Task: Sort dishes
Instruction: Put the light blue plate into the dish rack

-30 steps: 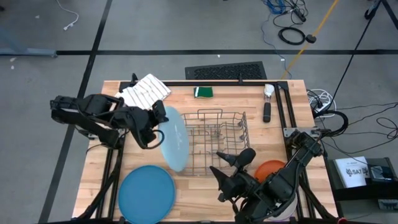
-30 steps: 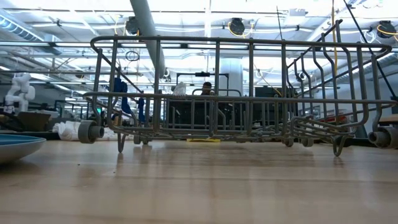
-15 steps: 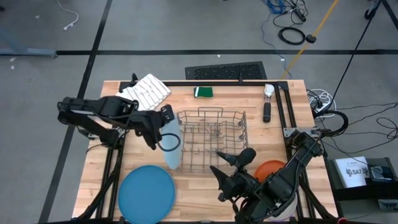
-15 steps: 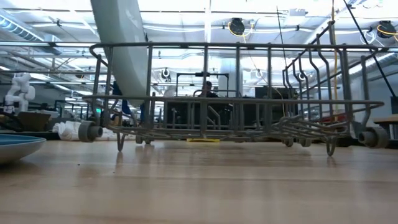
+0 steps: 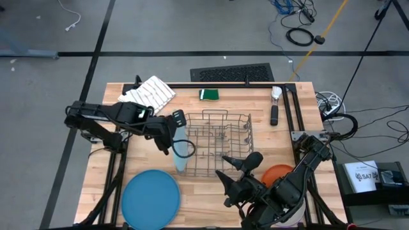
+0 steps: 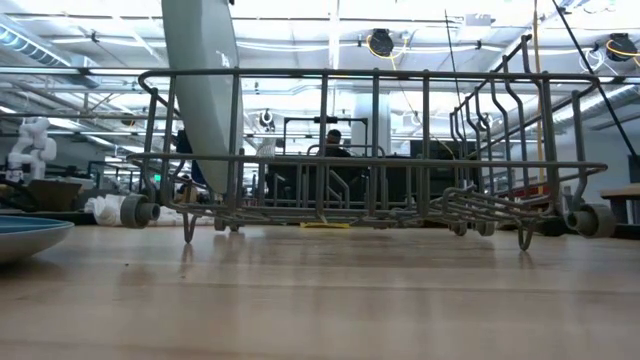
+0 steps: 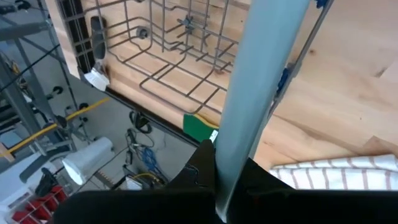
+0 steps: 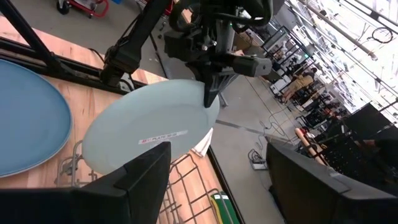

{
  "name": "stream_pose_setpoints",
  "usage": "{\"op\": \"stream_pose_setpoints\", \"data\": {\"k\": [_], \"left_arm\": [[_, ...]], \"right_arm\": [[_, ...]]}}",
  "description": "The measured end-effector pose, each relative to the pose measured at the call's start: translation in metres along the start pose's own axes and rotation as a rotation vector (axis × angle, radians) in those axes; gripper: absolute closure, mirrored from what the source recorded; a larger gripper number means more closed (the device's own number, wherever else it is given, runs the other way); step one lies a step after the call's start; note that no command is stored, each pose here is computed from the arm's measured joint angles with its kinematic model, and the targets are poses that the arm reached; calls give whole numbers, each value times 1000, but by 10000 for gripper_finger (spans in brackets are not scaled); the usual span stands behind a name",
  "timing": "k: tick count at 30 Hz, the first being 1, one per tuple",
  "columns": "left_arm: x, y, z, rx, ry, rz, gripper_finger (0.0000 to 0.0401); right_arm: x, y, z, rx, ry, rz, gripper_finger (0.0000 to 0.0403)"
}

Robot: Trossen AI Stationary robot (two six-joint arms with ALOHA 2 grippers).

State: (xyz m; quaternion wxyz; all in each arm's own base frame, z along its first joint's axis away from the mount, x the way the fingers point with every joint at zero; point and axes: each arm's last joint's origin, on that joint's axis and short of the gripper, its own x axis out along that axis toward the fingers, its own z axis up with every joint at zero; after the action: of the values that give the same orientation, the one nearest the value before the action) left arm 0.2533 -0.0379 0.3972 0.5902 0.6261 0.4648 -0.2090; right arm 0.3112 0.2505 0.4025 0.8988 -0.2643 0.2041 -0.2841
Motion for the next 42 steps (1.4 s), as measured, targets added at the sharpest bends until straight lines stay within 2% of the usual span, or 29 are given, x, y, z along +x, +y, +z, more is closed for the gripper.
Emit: {"op": "stream_pose_setpoints", "data": {"k": [8, 17, 20, 24, 27, 38, 42], "left_arm": [[0, 3, 1, 34, -21, 27, 395], [12, 6, 6, 31, -24, -22, 392], [18, 7, 10, -13, -17, -39, 392], [23, 9, 13, -134, -8, -47, 391], [24, 10, 14, -153, 5, -42, 387], [25, 8, 13, -152, 9, -55, 304], [24, 9, 12, -145, 92, -14, 289]], "right_arm": [[0, 0, 0, -3, 0, 0, 147], [0, 0, 0, -4, 0, 1, 147], [0, 0, 0, -4, 1, 3, 147], [0, 0, 0, -4, 2, 5, 147], [0, 0, 0, -5, 2, 5, 147], [0, 0, 0, -5, 2, 6, 147], [0, 0, 0, -5, 2, 6, 147]]}}
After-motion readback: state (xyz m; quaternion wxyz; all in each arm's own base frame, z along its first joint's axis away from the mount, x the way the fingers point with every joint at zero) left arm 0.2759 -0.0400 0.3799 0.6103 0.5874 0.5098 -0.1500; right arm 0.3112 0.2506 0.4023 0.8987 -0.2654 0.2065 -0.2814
